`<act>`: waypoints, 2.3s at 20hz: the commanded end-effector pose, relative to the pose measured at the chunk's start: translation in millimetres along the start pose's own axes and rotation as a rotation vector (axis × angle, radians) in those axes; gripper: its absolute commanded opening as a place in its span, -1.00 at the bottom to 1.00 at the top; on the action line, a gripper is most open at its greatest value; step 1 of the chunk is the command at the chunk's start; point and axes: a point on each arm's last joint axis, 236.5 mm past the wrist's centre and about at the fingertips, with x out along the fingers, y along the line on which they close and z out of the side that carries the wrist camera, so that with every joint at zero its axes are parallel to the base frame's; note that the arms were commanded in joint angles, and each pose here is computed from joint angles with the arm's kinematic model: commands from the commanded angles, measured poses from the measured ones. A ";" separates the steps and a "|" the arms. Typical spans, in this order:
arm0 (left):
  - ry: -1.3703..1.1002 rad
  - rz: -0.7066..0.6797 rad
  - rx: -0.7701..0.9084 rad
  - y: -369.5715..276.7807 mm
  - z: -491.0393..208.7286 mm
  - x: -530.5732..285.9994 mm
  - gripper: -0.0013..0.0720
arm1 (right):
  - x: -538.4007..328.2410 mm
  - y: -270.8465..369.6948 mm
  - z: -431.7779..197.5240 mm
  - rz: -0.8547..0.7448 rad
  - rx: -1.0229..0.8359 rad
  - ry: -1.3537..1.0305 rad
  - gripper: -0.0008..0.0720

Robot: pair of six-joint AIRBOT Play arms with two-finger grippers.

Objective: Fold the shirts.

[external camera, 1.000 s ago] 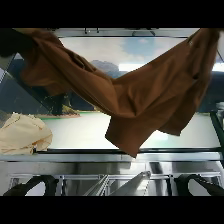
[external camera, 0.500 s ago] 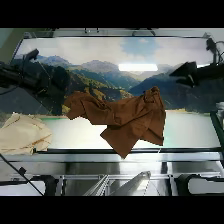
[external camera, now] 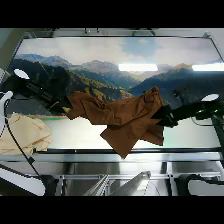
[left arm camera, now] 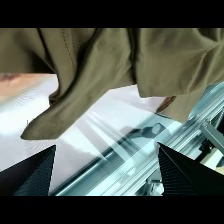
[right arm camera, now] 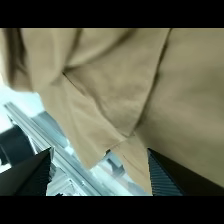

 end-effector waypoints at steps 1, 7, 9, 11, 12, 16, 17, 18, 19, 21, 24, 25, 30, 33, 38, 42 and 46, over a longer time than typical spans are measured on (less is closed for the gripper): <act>0.062 0.000 -0.014 6.4 -0.9 22.2 0.99 | 48.5 -10.8 -15.1 -0.039 0.000 0.001 0.76; 0.066 -0.011 -0.040 17.8 5.1 35.4 0.76 | 71.3 8.7 1.9 0.031 -0.017 -0.057 -0.29; 0.048 -0.006 -0.027 20.7 10.2 37.3 0.34 | 68.3 15.5 5.6 0.041 -0.042 -0.066 -0.92; 0.020 -0.041 0.004 12.0 16.3 36.3 -0.91 | 63.9 27.4 4.0 0.067 -0.063 -0.057 -0.93; 0.004 -0.106 0.034 -4.5 18.7 33.0 -0.92 | 59.2 37.1 3.6 0.088 -0.076 -0.064 -0.93; -0.227 -0.363 0.210 -98.0 34.7 -33.9 -0.92 | -21.7 129.5 10.8 0.276 -0.262 -0.187 -0.93; -0.318 -0.402 0.288 -129.1 33.9 -66.4 -0.92 | -60.8 165.7 15.8 0.333 -0.350 -0.275 -0.93; -0.402 -0.433 0.392 -163.5 25.4 -101.4 -0.92 | -109.0 209.3 15.1 0.389 -0.466 -0.385 -0.93; -0.492 -0.461 0.545 -208.6 4.3 -142.2 -0.92 | -155.5 251.7 5.7 0.432 -0.588 -0.492 -0.93; -0.700 -0.433 0.855 -298.1 -58.0 -215.3 -0.92 | -238.0 327.9 -37.2 0.429 -0.848 -0.702 -0.93; -1.020 -0.156 1.167 -390.8 -160.7 -281.5 -0.91 | -309.6 403.1 -109.4 0.257 -1.128 -0.979 -0.93; -1.140 -0.040 1.226 -412.7 -192.7 -298.0 -0.91 | -326.1 420.7 -127.5 0.190 -1.193 -1.076 -0.93; -1.476 0.423 1.228 -447.0 -254.5 -340.0 -0.91 | -374.1 468.9 -168.5 0.026 -1.289 -1.369 -0.93; -1.421 0.183 1.149 -417.2 -221.8 -357.4 -0.91 | -395.8 454.5 -134.8 0.031 -1.237 -1.383 -0.93; -1.123 -0.084 0.898 -307.9 -53.5 -314.1 -0.91 | -334.9 357.7 42.4 -0.020 -0.991 -1.028 -0.93; -0.825 -0.047 0.616 -190.8 92.5 -208.9 -0.91 | -245.8 246.2 195.0 -0.131 -0.757 -0.857 -0.93; -0.628 -0.148 0.356 -99.8 168.9 -132.6 -0.05 | -196.4 161.0 268.1 -0.050 -0.521 -0.804 0.06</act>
